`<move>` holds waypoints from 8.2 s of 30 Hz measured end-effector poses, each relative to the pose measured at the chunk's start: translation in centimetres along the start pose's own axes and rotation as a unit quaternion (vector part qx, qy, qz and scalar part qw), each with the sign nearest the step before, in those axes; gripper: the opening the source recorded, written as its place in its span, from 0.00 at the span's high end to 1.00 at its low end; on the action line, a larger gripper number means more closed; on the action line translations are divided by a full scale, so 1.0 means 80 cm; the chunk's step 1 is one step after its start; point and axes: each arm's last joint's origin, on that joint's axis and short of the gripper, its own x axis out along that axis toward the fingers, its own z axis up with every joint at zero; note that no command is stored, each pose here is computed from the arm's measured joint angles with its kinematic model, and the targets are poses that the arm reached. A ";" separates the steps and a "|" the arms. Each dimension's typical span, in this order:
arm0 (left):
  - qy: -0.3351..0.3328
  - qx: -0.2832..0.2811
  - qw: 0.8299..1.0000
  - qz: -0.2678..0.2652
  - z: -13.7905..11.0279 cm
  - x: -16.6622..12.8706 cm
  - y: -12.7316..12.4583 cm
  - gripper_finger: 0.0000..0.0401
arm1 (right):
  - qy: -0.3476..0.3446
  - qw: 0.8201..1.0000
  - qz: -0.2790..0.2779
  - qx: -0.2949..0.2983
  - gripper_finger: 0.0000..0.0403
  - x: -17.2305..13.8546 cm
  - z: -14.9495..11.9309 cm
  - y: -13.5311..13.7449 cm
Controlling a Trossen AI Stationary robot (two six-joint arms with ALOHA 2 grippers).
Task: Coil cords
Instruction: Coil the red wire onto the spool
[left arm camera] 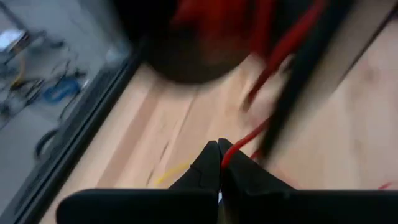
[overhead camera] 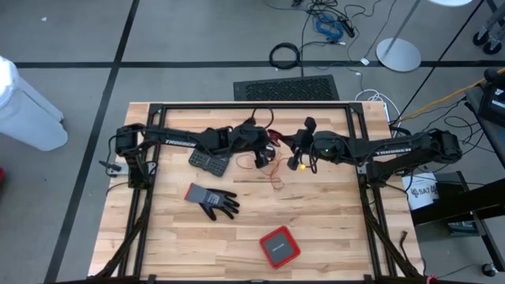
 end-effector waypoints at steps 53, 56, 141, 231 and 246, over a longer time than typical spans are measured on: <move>0.012 0.040 0.996 0.083 0.006 -0.012 0.012 1.00 | -0.026 0.999 0.025 0.014 1.00 -0.012 0.012 -0.003; 0.010 0.043 0.995 0.086 0.007 -0.012 0.012 1.00 | -0.029 0.999 0.025 0.015 1.00 -0.016 0.014 -0.004; -0.019 0.023 0.999 -0.016 -0.014 0.027 0.026 0.97 | -0.064 0.996 0.057 0.024 1.00 -0.086 0.034 -0.029; -0.109 0.001 0.992 0.057 0.015 0.017 0.004 0.65 | -0.108 0.992 0.022 0.062 1.00 -0.087 0.045 -0.026; -0.088 0.034 0.995 0.014 0.008 0.019 0.002 0.80 | -0.087 0.994 0.019 0.056 1.00 -0.104 0.040 -0.034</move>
